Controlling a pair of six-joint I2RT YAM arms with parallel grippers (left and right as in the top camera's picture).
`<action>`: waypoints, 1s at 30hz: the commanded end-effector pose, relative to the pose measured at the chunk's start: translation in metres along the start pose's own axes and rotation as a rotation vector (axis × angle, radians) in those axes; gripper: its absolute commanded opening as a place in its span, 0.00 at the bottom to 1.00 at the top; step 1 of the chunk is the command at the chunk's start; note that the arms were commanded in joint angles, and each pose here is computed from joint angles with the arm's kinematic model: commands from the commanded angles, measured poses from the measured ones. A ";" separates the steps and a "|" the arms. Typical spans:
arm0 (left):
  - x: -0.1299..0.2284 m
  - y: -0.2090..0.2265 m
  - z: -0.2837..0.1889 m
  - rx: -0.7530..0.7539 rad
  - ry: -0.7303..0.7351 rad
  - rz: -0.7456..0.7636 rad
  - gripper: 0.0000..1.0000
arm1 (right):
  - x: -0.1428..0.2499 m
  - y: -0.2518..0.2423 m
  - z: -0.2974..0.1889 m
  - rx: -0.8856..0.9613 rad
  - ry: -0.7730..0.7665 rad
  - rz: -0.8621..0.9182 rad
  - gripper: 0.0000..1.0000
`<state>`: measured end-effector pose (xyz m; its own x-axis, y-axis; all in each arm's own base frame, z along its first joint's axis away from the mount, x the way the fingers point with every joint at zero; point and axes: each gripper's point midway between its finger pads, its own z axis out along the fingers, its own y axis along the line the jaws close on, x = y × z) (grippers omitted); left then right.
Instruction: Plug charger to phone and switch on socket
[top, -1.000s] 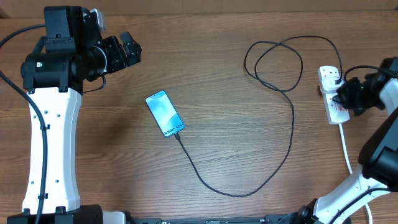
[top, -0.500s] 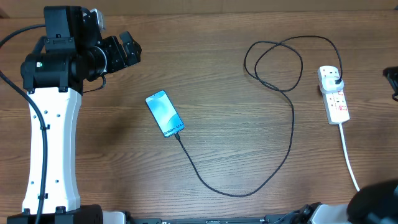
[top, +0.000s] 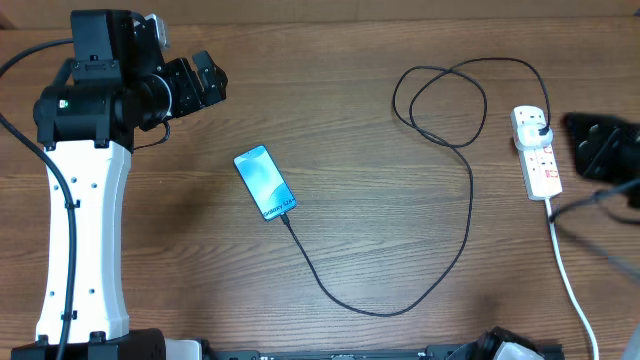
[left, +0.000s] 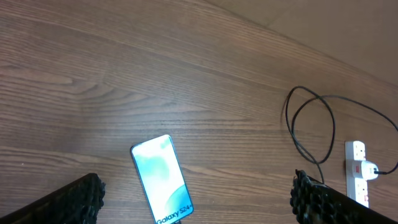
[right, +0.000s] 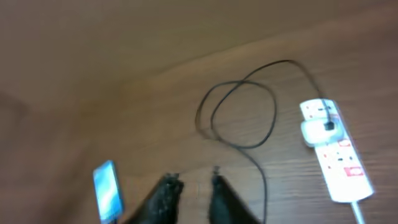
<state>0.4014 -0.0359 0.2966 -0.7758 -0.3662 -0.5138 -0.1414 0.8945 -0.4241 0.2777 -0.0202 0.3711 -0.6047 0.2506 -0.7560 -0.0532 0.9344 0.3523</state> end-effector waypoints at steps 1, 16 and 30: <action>-0.002 0.001 0.002 0.001 0.001 -0.011 1.00 | 0.011 0.026 -0.015 -0.047 0.008 -0.104 0.62; -0.002 0.001 0.002 0.001 0.001 -0.011 1.00 | 0.033 0.019 -0.006 -0.038 0.124 -0.032 1.00; -0.002 0.001 0.002 0.001 0.001 -0.011 1.00 | 0.028 0.048 0.031 -0.043 -0.129 -0.362 1.00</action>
<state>0.4010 -0.0359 0.2963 -0.7769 -0.3666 -0.5119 -0.1427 0.8944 -0.4240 0.2937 0.0407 0.3550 -0.4965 -0.0307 -0.8675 -0.3012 0.9434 0.1390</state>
